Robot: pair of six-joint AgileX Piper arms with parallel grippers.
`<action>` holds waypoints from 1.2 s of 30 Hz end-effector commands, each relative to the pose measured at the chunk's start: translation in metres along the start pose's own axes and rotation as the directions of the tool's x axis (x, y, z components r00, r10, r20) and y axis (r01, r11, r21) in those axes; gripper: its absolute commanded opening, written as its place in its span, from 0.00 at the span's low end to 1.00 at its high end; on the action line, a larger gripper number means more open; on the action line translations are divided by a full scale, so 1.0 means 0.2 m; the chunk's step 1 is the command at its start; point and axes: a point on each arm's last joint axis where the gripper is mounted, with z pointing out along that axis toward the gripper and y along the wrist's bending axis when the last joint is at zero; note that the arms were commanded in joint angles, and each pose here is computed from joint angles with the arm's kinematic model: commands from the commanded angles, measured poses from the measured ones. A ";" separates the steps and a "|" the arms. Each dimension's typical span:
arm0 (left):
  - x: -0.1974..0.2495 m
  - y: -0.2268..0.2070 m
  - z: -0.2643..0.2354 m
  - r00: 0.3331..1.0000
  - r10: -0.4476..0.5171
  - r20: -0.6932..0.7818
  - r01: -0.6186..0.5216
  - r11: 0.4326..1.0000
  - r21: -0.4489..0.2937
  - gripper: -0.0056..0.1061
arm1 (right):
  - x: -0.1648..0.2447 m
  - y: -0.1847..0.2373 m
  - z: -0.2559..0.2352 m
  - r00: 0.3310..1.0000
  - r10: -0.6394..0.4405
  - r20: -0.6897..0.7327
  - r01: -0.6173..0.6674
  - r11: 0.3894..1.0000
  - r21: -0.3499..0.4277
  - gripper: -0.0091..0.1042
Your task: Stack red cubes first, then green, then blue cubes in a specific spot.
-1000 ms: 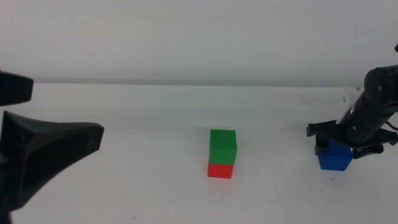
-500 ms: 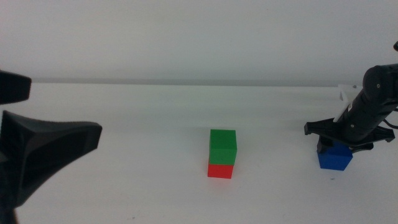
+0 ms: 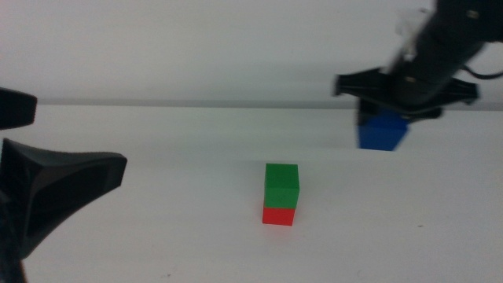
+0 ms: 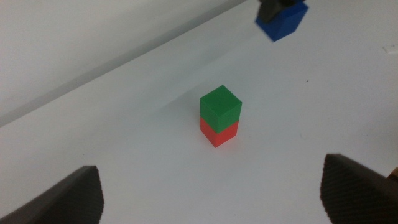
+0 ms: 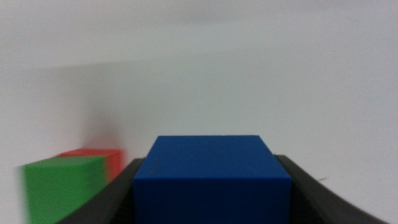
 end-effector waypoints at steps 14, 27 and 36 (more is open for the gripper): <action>0.00 0.00 0.00 1.000 0.000 0.019 0.000 1.000 -0.003 0.89 | 0.06 0.49 0.00 0.998 0.021 -0.064 -0.021 1.000 0.008 0.12; 0.00 0.00 0.00 1.000 0.000 0.019 0.000 1.000 -0.003 0.89 | 0.13 0.58 0.15 0.990 0.037 -0.138 -0.032 0.999 0.043 0.12; 0.00 0.00 0.00 1.000 0.000 0.019 0.000 1.000 -0.003 0.89 | 0.14 0.58 0.16 0.989 -0.040 -0.145 0.045 0.998 0.032 0.12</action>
